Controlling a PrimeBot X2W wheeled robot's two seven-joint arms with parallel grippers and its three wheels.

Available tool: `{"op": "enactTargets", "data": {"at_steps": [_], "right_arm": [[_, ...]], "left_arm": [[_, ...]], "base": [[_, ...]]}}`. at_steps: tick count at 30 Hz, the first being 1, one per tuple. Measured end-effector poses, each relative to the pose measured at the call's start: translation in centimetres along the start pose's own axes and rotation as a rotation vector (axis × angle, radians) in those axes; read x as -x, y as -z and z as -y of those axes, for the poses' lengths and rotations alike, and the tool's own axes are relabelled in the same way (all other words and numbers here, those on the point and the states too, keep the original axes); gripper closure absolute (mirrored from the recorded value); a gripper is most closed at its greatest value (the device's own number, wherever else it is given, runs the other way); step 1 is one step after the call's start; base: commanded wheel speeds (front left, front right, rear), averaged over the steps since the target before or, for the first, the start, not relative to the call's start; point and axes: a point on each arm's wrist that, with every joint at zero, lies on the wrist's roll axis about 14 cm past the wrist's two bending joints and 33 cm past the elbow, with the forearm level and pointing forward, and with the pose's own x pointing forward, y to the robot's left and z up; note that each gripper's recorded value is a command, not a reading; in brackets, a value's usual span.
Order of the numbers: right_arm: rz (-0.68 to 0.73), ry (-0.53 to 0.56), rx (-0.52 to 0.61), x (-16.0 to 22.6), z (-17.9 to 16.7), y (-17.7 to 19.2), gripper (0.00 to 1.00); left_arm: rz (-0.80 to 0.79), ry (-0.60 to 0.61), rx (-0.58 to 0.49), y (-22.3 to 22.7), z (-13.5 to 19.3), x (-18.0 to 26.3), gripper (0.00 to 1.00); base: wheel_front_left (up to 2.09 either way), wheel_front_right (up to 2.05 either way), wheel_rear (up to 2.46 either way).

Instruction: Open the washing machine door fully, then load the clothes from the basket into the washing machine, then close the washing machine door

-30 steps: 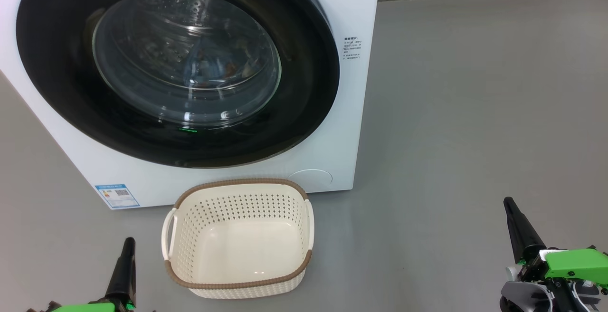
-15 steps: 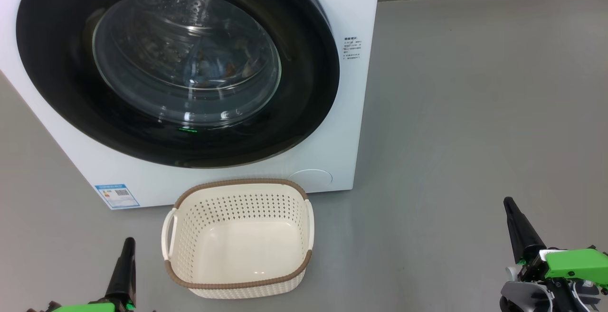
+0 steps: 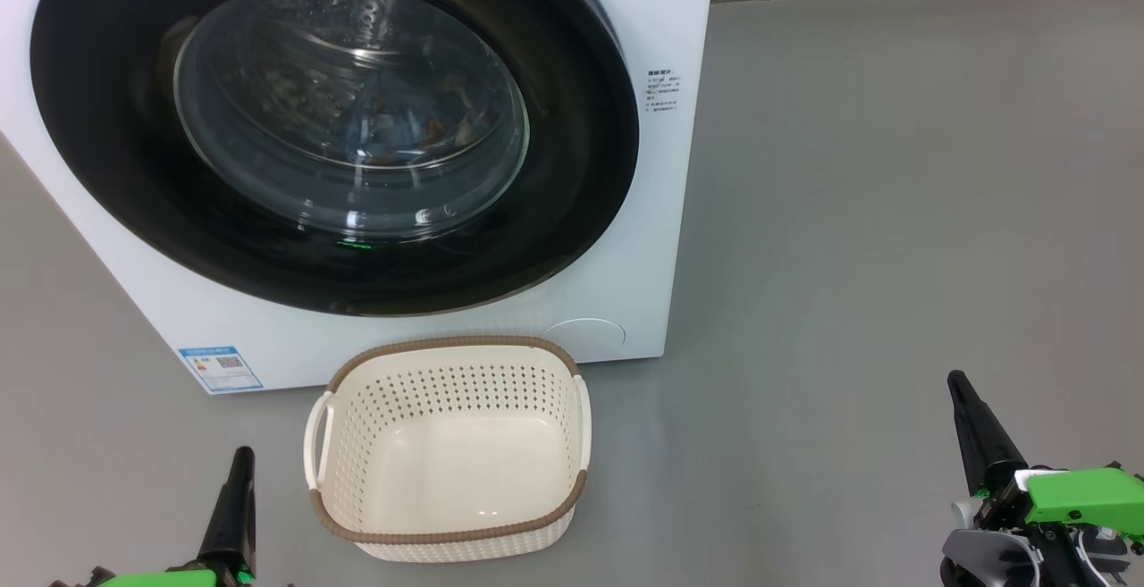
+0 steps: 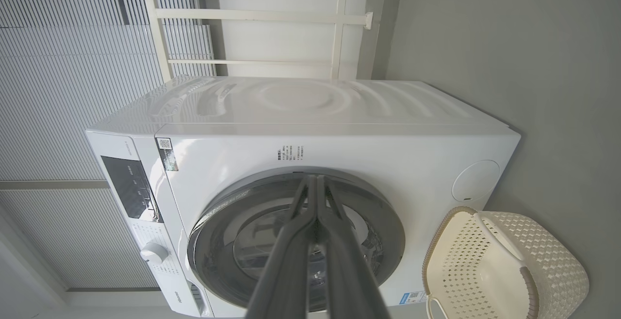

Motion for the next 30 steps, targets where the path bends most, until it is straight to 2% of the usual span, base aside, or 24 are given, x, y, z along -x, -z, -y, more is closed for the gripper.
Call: {"op": "enactTargets", "data": {"at_steps": [30], "right_arm": [[0.000, 0.000, 0.000, 0.00, 0.00, 0.00, 1.00]], "left_arm": [[0.000, 0.000, 0.000, 0.01, 0.00, 0.00, 1.00]], "base": [[0.00, 0.00, 0.00]]}}
